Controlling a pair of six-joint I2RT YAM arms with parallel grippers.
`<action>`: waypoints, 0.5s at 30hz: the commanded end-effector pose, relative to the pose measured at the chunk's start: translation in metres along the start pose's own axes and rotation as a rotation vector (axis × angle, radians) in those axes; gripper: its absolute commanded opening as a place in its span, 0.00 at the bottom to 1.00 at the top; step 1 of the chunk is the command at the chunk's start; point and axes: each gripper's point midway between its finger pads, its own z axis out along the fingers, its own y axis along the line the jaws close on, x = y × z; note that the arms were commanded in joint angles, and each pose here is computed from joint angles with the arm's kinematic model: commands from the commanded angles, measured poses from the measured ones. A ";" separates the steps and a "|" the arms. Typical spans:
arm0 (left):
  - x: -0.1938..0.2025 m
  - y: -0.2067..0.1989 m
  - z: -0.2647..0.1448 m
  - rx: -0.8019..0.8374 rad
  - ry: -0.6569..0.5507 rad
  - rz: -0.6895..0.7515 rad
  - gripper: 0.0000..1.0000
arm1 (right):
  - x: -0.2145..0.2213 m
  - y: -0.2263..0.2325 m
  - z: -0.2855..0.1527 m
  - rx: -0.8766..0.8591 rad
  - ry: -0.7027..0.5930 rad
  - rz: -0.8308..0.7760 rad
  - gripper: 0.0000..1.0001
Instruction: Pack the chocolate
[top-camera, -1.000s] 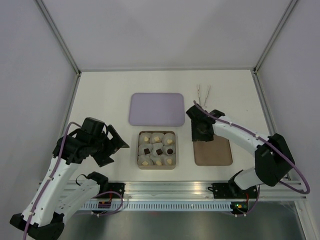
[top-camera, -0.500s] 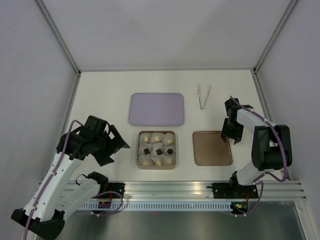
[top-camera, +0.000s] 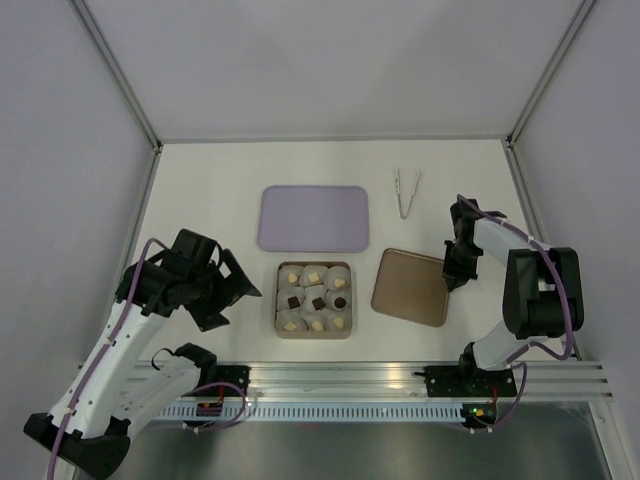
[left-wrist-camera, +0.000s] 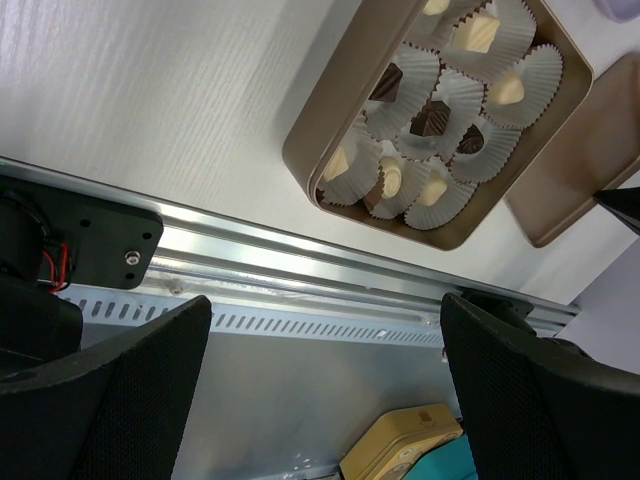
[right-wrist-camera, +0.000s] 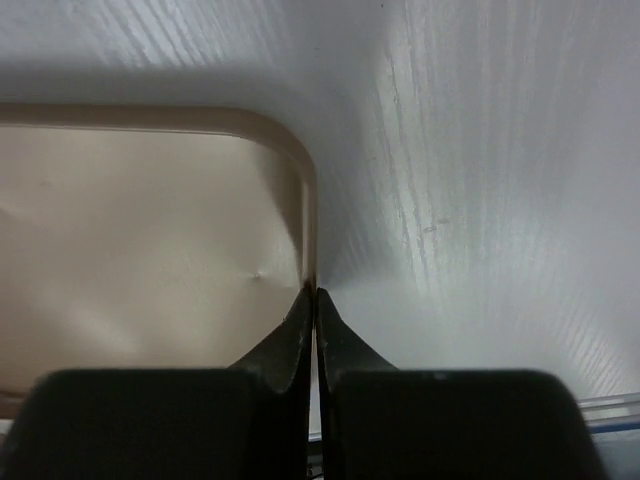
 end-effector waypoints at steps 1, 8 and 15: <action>0.005 -0.017 -0.013 0.089 0.031 0.053 1.00 | -0.010 0.009 -0.020 -0.068 -0.076 -0.010 0.01; 0.001 -0.053 -0.042 0.234 0.032 0.131 1.00 | -0.040 0.013 -0.110 -0.137 -0.318 0.029 0.00; -0.003 -0.118 -0.068 0.473 0.076 0.262 1.00 | -0.026 0.046 -0.180 -0.264 -0.418 -0.024 0.00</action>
